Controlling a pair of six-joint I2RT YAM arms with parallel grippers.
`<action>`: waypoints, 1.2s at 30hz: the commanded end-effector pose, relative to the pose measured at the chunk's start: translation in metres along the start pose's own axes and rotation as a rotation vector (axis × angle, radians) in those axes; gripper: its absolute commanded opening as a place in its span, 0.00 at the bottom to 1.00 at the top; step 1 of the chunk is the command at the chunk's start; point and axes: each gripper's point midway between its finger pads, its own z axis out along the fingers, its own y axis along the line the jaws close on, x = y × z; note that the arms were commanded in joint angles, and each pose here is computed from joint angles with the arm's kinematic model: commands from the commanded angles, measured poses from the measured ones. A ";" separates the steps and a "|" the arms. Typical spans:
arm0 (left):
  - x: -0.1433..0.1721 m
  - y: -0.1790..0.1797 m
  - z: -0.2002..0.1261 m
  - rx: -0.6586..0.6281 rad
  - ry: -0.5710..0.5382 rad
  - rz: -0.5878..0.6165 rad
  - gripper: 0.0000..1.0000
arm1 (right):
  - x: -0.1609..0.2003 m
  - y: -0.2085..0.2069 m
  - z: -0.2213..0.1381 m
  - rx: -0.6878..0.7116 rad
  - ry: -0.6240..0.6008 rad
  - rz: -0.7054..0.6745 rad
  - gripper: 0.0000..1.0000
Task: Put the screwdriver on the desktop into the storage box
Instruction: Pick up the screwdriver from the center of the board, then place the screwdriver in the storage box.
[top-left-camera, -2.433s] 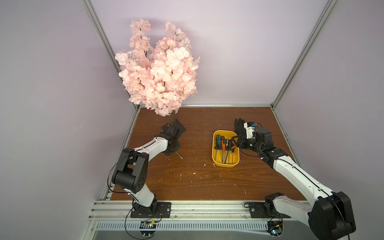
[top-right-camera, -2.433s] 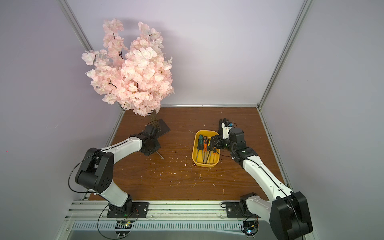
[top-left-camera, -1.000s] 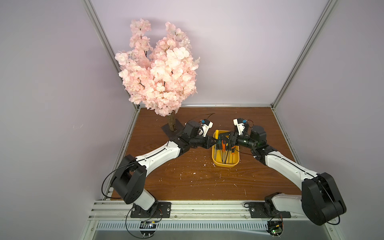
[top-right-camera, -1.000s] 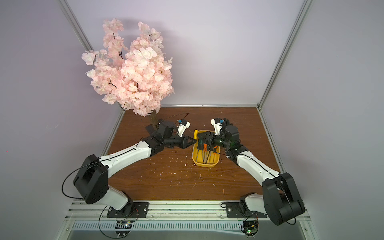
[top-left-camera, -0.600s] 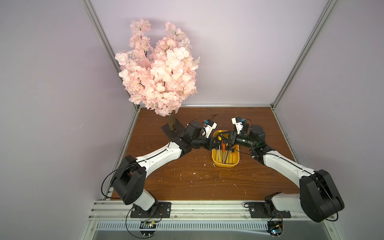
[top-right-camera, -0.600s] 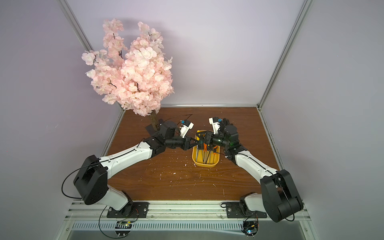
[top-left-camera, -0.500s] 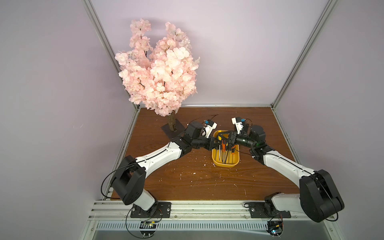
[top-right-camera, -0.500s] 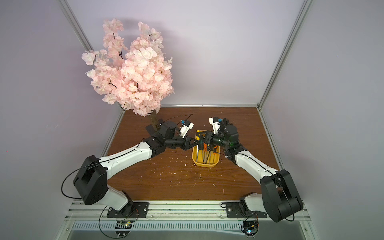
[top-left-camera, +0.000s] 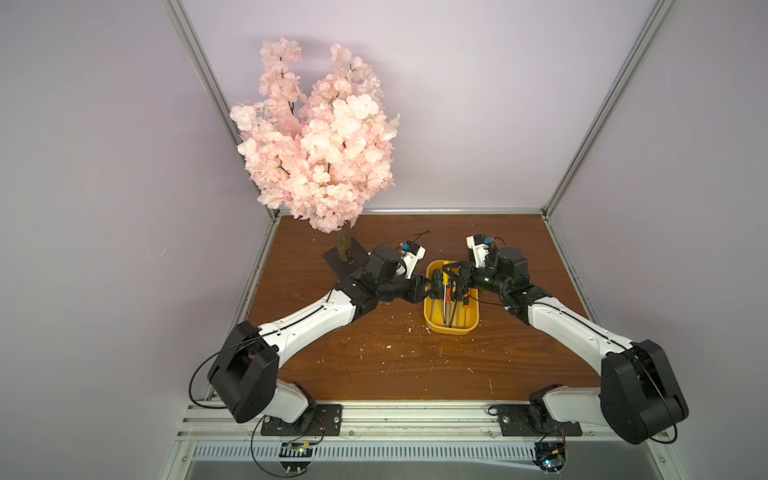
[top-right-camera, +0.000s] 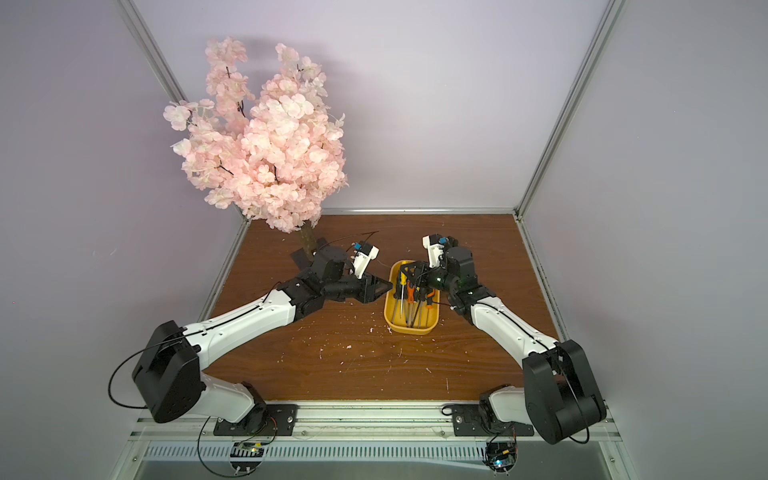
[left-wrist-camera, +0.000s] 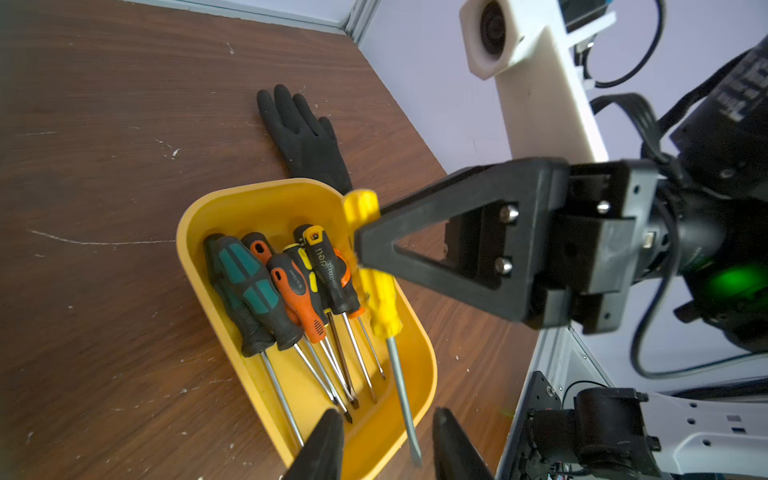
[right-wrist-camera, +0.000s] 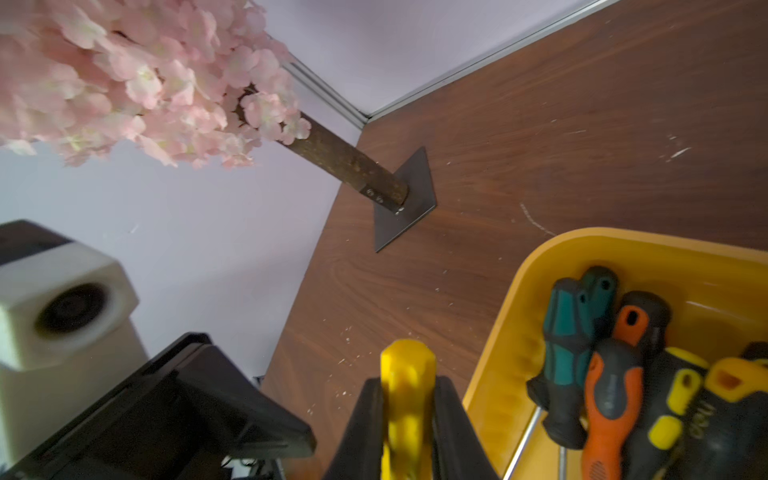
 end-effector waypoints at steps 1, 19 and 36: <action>0.003 0.016 -0.009 -0.068 -0.015 -0.022 0.41 | -0.009 -0.027 0.002 0.158 -0.015 -0.063 0.10; 0.010 0.033 -0.021 -0.124 -0.027 -0.070 0.42 | 0.028 -0.105 0.018 0.418 0.071 -0.043 0.28; 0.004 0.068 -0.041 -0.283 -0.090 -0.124 0.63 | -0.007 -0.077 0.001 0.418 0.002 -0.138 0.60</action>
